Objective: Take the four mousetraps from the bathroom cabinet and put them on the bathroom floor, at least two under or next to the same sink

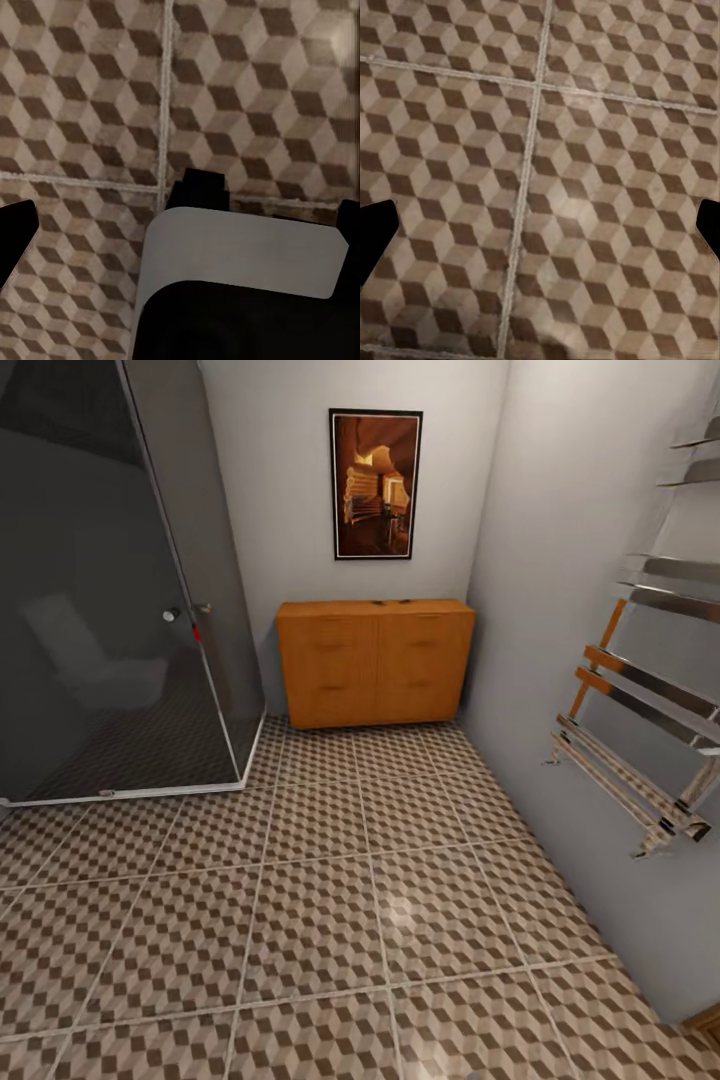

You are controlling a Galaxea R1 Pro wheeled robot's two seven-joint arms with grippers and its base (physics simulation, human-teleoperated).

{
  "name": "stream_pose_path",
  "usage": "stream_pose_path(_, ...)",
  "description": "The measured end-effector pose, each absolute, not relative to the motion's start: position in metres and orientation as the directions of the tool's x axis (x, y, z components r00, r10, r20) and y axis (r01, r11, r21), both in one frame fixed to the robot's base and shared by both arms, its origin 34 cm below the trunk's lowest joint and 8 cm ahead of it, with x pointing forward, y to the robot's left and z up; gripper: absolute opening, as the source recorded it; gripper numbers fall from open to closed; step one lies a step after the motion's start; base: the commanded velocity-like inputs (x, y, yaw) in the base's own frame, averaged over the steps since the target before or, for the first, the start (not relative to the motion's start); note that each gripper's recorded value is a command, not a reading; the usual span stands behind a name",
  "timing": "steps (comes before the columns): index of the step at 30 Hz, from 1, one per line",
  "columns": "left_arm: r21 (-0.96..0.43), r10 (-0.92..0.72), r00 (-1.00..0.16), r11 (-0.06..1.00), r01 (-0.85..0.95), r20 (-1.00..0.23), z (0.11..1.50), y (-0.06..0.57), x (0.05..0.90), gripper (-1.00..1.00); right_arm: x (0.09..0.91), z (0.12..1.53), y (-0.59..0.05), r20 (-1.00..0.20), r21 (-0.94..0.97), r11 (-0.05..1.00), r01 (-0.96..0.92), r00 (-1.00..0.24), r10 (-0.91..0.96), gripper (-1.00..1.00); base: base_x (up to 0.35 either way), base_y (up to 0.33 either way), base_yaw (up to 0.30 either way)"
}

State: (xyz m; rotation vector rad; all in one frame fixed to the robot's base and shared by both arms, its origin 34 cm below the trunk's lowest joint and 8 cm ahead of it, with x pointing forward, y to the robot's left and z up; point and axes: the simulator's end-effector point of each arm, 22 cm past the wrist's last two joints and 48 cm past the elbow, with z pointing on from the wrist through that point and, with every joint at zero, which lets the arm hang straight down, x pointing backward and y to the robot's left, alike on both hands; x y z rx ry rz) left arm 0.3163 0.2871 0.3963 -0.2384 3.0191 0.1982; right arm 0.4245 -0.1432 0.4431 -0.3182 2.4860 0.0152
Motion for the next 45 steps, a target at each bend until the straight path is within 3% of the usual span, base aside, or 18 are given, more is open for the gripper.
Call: stream_pose_path(45, 0.121, -0.147, -0.982, 0.979, -0.161, -0.116, 0.3963, 0.2870, 0.3161, 1.00, 0.4243, 0.4432, -0.1416, -0.590, -0.062, 0.971, -0.231, -0.776, -0.223, 1.00, 0.336, -0.039, 0.000)
